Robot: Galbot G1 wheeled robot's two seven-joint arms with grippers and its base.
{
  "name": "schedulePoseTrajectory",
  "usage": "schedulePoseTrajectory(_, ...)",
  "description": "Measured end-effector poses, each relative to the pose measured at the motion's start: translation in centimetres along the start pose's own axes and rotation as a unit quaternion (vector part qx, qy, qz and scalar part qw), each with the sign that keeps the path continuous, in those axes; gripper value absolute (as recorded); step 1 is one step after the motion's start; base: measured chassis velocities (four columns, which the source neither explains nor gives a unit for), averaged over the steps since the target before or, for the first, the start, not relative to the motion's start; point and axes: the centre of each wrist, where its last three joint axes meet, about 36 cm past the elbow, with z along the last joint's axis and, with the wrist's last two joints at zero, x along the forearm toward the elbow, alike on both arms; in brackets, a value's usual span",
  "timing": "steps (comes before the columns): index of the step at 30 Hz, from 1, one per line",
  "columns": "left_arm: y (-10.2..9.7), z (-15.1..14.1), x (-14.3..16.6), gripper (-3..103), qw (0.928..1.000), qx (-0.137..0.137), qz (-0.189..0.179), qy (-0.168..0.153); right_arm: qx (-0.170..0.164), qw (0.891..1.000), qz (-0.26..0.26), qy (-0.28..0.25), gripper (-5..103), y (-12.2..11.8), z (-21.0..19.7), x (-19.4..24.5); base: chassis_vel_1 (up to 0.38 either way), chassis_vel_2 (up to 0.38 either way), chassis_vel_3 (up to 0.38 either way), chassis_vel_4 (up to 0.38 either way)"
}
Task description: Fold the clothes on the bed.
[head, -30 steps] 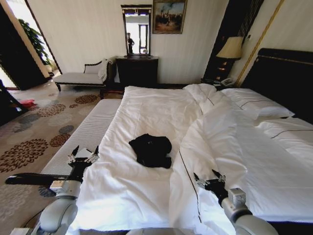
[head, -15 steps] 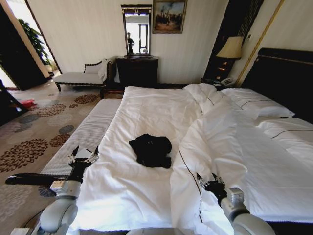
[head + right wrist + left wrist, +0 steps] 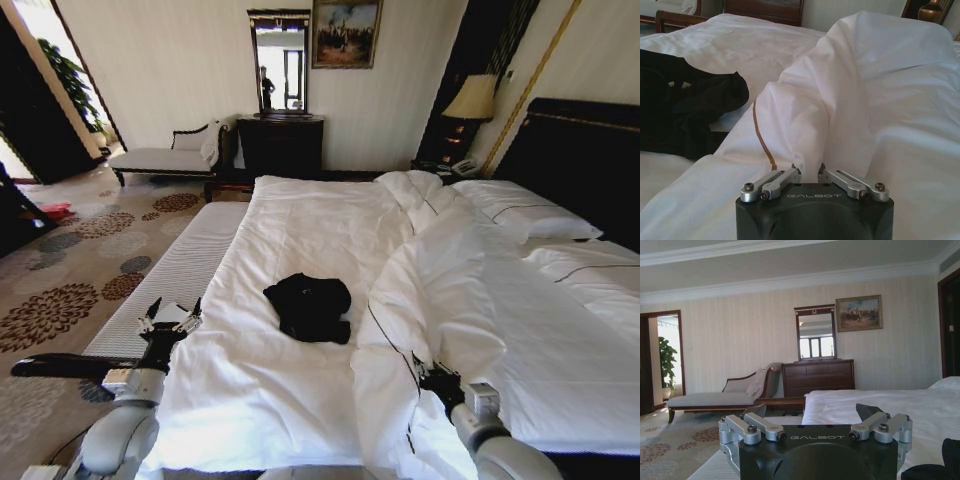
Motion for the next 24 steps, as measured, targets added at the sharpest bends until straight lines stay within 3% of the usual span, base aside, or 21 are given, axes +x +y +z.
schedulePoseTrajectory(9, 0.0, 0.0, -0.1, 100, 1.0, 0.001, -0.002, 0.0, -0.003, 1.0, 0.007, -0.011, 4, 0.0, -0.6, 0.3, 0.0, 0.0, 0.0, 0.0)
schedulePoseTrajectory(15, 0.2, -0.1, -0.4, 100, 1.0, 0.003, -0.005, -0.005, -0.01, 0.999, 0.014, -0.047, 4, -0.5, -2.8, 1.6, 0.0, 0.0, 0.0, 0.0)
schedulePoseTrajectory(24, 0.4, -0.4, -0.8, 100, 0.9998, 0.012, -0.012, -0.012, 0.004, 0.993, 0.086, -0.086, 4, -3.4, -4.9, 2.8, 0.0, 0.0, 0.0, 0.0)
